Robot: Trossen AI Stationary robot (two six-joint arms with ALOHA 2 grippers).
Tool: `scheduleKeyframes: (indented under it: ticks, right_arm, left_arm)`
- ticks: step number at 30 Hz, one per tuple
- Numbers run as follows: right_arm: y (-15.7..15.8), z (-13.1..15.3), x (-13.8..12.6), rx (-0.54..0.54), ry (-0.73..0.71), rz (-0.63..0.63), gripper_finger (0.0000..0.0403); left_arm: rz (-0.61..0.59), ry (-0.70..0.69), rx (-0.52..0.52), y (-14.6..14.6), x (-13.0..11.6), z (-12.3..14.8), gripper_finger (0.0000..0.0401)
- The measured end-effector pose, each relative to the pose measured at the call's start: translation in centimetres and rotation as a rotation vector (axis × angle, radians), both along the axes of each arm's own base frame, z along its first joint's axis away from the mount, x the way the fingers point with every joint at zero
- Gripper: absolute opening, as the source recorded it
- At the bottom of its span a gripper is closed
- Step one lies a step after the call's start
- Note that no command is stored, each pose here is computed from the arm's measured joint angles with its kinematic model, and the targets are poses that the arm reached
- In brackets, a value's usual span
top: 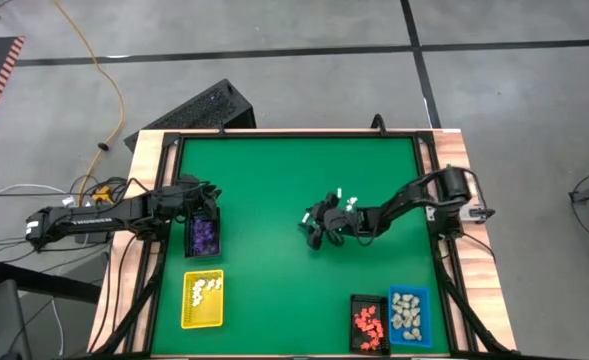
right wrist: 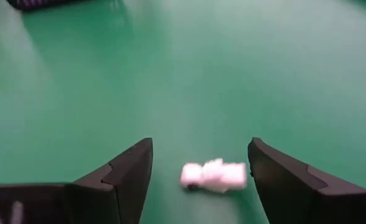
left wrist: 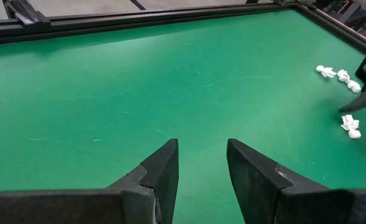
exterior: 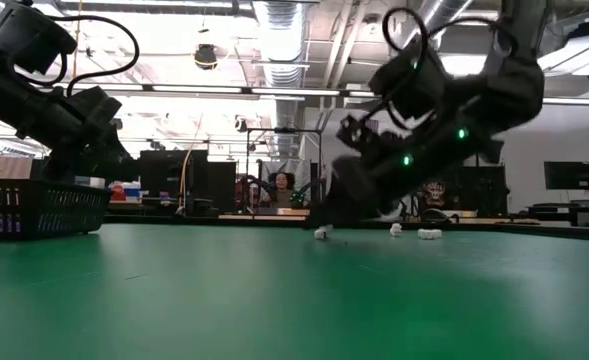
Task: Sort Halloween decoration
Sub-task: Put the white skeleton toy into the yellow basket
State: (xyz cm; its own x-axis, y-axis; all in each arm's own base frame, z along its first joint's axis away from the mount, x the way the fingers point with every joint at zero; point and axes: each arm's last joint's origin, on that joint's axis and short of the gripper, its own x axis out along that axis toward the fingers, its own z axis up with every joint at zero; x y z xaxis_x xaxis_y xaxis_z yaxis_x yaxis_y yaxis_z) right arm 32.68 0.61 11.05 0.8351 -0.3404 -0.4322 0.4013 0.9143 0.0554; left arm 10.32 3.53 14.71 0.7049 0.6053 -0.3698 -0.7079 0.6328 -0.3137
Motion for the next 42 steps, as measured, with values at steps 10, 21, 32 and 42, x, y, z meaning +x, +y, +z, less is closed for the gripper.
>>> scheduleKeyframes:
  ticks: [10,21,32,42]
  right_arm:
    - [0.1,-3.1,0.2,0.084,0.023,-0.077,0.0268]
    - [0.4,-3.1,0.0,0.042,0.026,-0.118,0.0125]
    - [0.4,-2.7,0.3,0.039,-0.03,-0.11,0.0076]
    - [0.6,-0.7,2.8,0.002,-0.088,-0.063,0.0076]
  left_arm:
    - [0.0,0.0,0.0,0.0,0.0,0.0,0.0126]
    - [-0.001,0.0,0.0,0.0,0.0,0.0,0.0126]
    - [0.0,0.0,0.0,0.0,0.0,0.0,0.0126]
    - [0.0,0.0,0.0,0.0,0.0,0.0,0.0126]
